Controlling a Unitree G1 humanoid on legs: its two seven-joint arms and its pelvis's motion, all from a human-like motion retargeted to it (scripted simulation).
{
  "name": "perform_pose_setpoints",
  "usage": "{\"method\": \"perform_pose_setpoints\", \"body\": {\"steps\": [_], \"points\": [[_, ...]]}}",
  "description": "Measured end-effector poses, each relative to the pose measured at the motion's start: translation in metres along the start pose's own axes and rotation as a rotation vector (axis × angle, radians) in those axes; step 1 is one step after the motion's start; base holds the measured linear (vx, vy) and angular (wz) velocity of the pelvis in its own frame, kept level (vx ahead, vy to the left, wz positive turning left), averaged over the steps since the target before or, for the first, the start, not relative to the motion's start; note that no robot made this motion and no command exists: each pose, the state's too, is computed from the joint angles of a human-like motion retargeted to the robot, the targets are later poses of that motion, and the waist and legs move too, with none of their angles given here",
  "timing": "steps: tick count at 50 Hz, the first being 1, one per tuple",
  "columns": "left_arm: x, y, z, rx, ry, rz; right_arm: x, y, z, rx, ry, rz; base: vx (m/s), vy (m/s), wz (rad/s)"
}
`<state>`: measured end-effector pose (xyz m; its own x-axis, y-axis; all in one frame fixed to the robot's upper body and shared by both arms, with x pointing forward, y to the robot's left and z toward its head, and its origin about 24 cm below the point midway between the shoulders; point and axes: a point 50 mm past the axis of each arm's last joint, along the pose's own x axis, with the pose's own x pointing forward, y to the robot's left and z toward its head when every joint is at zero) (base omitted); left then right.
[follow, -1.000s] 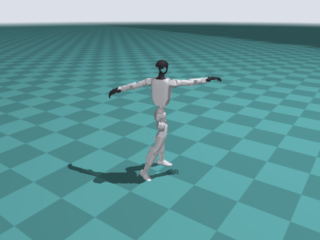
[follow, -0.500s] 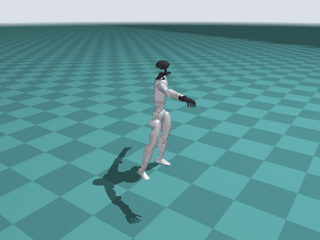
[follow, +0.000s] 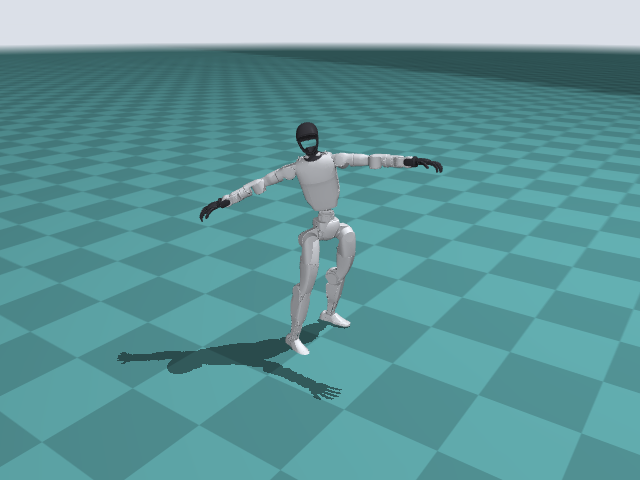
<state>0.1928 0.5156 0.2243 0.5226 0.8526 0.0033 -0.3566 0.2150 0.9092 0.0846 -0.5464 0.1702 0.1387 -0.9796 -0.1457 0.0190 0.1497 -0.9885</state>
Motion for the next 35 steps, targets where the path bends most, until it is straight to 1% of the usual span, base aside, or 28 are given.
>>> {"method": "perform_pose_setpoints", "body": {"steps": [5, 10, 17, 23, 29, 35], "points": [[0.002, -0.003, 0.031, 0.011, -0.080, 0.003, -0.002, 0.023, -0.056, 0.033, 0.146, 0.059, 0.01, -0.10, -1.23], [0.001, -0.007, 0.065, 0.038, -0.174, -0.005, -0.010, 0.036, -0.104, 0.125, 0.272, 0.088, 0.01, -0.12, -1.21], [-0.002, -0.015, 0.106, 0.047, -0.269, -0.035, -0.022, 0.050, -0.145, 0.325, 0.398, 0.115, 0.03, -0.12, -1.00], [-0.005, -0.015, 0.128, 0.033, -0.311, -0.049, -0.026, 0.062, -0.153, 0.439, 0.431, 0.148, 0.03, -0.09, -0.53], [-0.008, -0.007, 0.142, 0.032, -0.353, -0.038, -0.025, 0.072, -0.146, 0.439, 0.408, 0.181, 0.00, 0.00, 0.08], [-0.009, 0.002, 0.145, 0.042, -0.368, -0.017, -0.023, 0.074, -0.136, 0.421, 0.379, 0.187, 0.00, 0.04, 0.86]]}}
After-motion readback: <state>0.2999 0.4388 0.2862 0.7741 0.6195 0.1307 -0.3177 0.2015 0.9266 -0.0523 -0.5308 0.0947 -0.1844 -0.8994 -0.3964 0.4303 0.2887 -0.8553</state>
